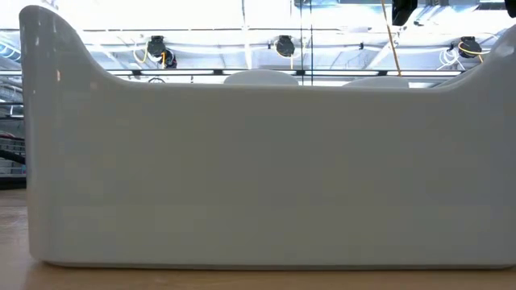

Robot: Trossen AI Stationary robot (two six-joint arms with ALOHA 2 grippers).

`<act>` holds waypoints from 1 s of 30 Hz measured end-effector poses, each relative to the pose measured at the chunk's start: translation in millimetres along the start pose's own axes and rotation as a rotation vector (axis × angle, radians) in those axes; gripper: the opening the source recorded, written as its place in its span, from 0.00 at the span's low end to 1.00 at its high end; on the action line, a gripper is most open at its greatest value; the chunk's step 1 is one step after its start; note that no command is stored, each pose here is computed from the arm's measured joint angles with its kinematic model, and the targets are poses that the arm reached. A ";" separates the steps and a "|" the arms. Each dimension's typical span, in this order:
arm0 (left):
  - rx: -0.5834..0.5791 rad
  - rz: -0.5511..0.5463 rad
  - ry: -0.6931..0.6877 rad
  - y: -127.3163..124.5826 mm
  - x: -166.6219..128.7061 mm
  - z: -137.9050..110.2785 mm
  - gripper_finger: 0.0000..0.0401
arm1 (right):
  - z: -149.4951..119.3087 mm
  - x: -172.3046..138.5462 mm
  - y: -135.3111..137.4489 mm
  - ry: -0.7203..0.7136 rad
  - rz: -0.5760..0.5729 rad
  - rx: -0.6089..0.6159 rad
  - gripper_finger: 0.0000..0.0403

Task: Pick and place pill bottles into a basket
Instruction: Put the white pill bottle into the gray bin

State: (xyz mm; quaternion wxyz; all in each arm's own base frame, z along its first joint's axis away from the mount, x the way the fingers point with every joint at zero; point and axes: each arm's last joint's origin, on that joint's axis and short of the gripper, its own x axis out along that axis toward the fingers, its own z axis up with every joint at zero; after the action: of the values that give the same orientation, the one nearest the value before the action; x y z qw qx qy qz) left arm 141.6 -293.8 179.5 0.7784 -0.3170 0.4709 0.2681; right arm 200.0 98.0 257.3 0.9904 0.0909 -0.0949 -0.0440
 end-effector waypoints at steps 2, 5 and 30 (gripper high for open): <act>0.007 -0.011 -0.024 -0.3 0.2 0.6 0.41 | 0.0 0.0 0.0 0.000 0.000 0.000 0.46; 0.029 -0.036 -0.081 -1.1 0.4 2.2 0.41 | -0.1 0.0 0.0 0.001 0.000 -0.001 0.46; 0.280 -0.394 -0.841 5.6 -72.1 32.5 0.42 | -3.1 1.0 -2.1 0.027 -0.015 -0.007 0.46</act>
State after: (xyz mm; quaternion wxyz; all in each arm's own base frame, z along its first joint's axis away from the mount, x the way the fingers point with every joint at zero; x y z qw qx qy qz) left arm 126.1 -274.4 254.8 0.9724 -0.1564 0.0783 0.1545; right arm 201.5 96.4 254.1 0.9915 0.0888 -0.0808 -0.0505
